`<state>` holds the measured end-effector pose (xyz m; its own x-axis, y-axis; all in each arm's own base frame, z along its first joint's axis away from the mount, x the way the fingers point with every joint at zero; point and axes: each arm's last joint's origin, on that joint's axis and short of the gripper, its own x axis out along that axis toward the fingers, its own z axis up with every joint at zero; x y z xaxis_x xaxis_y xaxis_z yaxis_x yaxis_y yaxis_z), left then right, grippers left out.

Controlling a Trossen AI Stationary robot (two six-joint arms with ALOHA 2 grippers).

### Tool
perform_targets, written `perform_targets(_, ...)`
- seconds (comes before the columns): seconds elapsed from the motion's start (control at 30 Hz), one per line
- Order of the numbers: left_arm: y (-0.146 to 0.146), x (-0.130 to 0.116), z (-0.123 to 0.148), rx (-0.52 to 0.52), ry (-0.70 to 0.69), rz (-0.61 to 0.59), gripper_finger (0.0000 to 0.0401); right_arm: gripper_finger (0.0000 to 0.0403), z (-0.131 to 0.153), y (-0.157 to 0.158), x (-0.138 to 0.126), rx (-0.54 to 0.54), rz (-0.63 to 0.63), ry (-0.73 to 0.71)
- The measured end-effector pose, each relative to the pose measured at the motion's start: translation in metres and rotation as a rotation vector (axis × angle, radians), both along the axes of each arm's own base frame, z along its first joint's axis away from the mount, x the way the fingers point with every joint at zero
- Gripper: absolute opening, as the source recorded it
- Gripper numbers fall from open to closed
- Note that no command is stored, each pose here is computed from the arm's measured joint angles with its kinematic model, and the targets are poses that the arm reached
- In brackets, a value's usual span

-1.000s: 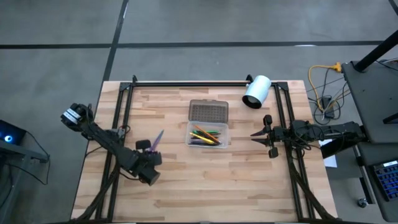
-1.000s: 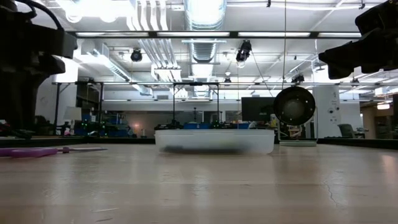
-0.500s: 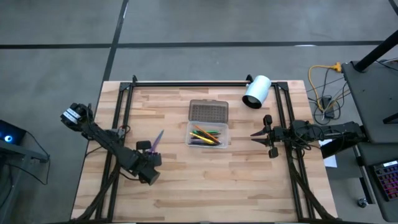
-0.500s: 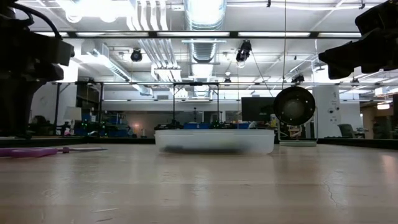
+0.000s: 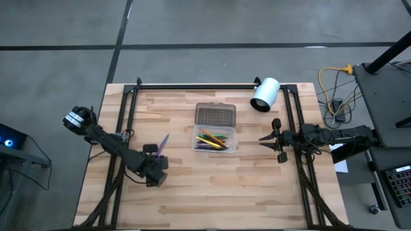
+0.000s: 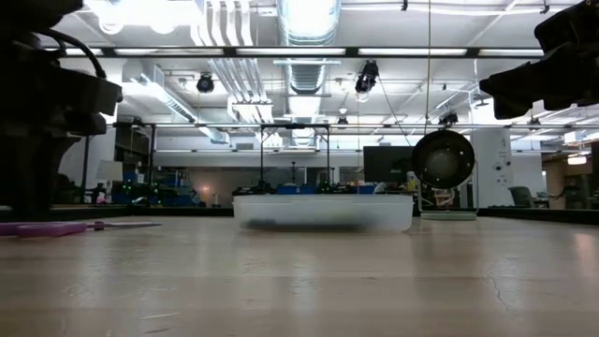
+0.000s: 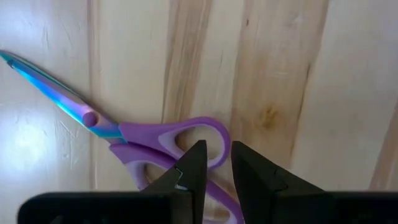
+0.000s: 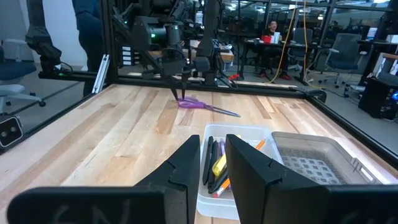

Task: Pick & place school supplies into a supply box
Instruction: Put the purple scissors into the white and black supply box

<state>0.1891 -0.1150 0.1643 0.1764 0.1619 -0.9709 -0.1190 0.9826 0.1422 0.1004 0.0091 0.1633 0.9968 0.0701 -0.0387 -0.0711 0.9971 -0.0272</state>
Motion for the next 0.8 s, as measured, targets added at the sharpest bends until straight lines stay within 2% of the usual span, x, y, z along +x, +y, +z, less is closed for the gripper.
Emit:
perform_targets(0.33, 0.003, 0.005, 0.000, -0.057, 0.011, -0.008, 0.0060, 0.0068, 0.000, 0.000, 0.000, 0.000, 0.000, 0.000)
perform_targets(0.8, 0.007, -0.002, -0.015, -0.056, 0.014, -0.010, 0.0060, 0.0068, 0.000, 0.000, 0.000, 0.000, 0.000, 0.000)
